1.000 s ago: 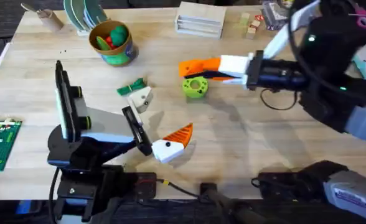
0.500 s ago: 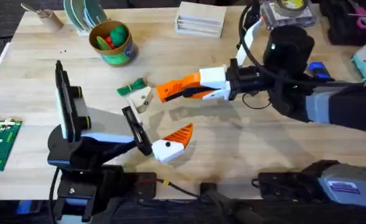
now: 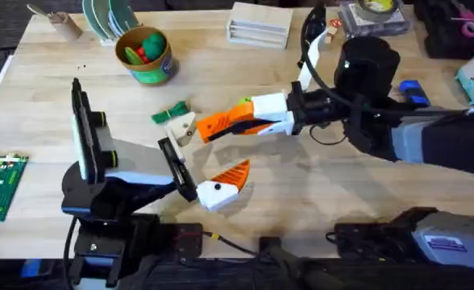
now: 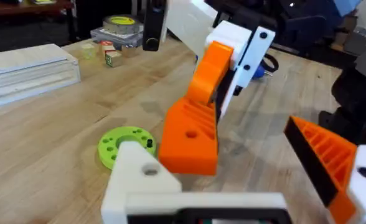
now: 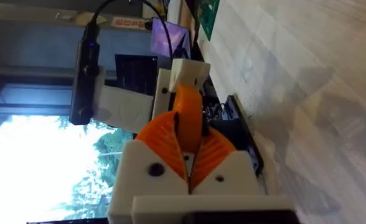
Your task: Pick up the gripper from the table and insert it into the empty holder that is missing its gripper. Then pick up a screw, insert it into the mounting hole, and use the screwdriver to tighten it. Finally, clean up the table by picking up the vegetable and placing it into the bucket.
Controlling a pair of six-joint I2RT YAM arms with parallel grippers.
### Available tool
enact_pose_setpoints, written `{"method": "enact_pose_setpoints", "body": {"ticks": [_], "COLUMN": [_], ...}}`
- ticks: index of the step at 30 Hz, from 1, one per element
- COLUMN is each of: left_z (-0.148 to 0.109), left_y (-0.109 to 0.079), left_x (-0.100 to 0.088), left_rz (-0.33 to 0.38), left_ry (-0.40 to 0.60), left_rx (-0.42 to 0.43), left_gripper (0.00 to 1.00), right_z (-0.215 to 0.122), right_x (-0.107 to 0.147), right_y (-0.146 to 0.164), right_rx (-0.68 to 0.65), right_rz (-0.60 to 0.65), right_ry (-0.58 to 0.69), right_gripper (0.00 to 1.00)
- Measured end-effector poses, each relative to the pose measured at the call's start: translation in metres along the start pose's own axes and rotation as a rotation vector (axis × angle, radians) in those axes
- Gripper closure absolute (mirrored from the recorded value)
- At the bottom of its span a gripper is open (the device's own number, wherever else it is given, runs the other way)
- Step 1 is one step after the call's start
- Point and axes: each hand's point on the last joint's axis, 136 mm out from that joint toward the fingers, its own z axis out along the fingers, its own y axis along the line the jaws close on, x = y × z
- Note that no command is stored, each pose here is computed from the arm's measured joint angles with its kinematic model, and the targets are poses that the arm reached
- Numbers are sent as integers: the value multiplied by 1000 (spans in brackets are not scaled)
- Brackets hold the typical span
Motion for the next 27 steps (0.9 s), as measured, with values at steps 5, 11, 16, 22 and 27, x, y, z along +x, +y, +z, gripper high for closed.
{"method": "enact_pose_setpoints", "body": {"ticks": [5,11,16,22,27], "left_z": [0,0,0,0,0], "left_y": [0,0,0,0,1], "left_x": [0,0,0,0,1], "left_rz": [0,0,-1,-4,-14], "left_ry": [0,0,0,1,3], "left_rx": [0,0,-2,-1,-7], "left_gripper": [8,8,8,7,8], "right_z": [3,6,9,11,16], "right_x": [2,-1,-3,-6,-5], "right_y": [1,-7,-4,-7,-9], "right_rx": [0,17,14,17,21], "right_rz": [-6,8,-17,-12,-11], "right_ry": [4,-11,-28,-37,-36], "right_gripper": [990,990,990,990,990]}}
